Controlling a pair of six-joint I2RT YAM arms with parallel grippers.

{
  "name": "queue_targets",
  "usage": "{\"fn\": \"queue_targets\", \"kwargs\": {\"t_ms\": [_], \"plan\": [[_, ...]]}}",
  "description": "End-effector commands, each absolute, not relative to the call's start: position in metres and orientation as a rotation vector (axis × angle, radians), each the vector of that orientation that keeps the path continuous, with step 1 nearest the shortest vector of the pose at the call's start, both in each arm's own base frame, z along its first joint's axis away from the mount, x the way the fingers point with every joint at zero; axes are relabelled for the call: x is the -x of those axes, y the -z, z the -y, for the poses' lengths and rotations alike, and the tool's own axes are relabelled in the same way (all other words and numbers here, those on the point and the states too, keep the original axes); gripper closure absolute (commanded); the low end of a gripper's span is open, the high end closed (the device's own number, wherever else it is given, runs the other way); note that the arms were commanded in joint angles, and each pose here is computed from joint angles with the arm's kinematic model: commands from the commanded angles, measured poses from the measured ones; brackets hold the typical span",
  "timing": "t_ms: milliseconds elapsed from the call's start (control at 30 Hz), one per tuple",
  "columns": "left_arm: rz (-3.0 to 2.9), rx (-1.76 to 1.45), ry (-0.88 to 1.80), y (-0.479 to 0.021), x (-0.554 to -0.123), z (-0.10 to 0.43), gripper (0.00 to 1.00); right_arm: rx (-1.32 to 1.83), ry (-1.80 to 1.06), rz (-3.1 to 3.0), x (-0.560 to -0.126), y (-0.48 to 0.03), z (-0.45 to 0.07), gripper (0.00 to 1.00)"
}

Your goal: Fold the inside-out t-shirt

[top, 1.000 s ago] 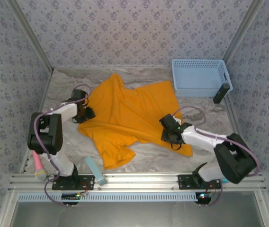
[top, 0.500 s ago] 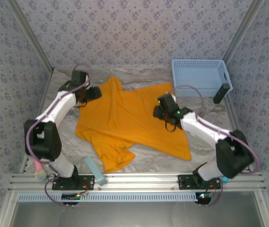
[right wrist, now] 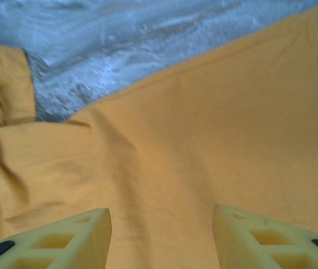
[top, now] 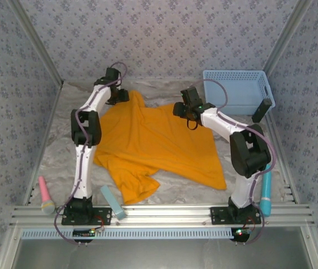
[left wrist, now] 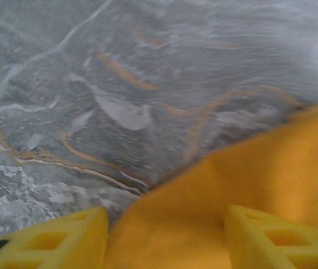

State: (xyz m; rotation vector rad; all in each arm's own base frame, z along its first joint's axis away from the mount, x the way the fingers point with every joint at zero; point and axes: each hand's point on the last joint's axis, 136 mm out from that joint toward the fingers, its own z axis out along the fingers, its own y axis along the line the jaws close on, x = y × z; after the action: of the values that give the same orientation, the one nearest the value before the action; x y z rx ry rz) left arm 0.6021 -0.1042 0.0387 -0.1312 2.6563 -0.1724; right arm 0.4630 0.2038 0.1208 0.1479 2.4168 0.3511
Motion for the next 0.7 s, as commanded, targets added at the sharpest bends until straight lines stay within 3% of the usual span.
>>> {"fn": "queue_targets", "kwargs": {"t_ms": [0, 67, 167, 267, 467, 500, 600, 667], "plan": [[-2.756, 0.157, 0.030, -0.039, -0.580, 0.082, 0.55, -0.127, -0.350, -2.475, -0.459, -0.105, -0.205, 0.47], [-2.803, 0.150, 0.047, -0.030, -0.564, 0.084, 0.66, -0.135, -0.343, -2.502, -0.456, -0.092, -0.204, 0.47], [-2.831, 0.107, 0.106, -0.028, -0.540, 0.086, 1.00, -0.142, -0.339, -2.539, -0.449, -0.072, -0.203, 0.47], [-2.817, 0.162, 0.210, -0.045, -0.513, 0.079, 1.00, -0.158, -0.309, -2.567, -0.439, -0.052, -0.198, 0.50], [-2.839, 0.345, 0.168, -0.064, -0.434, 0.054, 1.00, -0.248, -0.232, -2.633, -0.409, -0.013, -0.177, 0.58], [-2.854, 0.374, 0.202, -0.060, -0.421, 0.055, 0.96, -0.253, -0.228, -2.642, -0.405, -0.009, -0.176, 0.59], [-2.873, 0.376, 0.389, -0.062, -0.404, 0.071, 0.58, -0.244, -0.229, -2.666, -0.397, 0.001, -0.176, 0.59], [-2.814, 0.345, 0.435, -0.078, -0.414, 0.076, 0.47, -0.234, -0.241, -2.664, -0.397, 0.001, -0.178, 0.59]]}}
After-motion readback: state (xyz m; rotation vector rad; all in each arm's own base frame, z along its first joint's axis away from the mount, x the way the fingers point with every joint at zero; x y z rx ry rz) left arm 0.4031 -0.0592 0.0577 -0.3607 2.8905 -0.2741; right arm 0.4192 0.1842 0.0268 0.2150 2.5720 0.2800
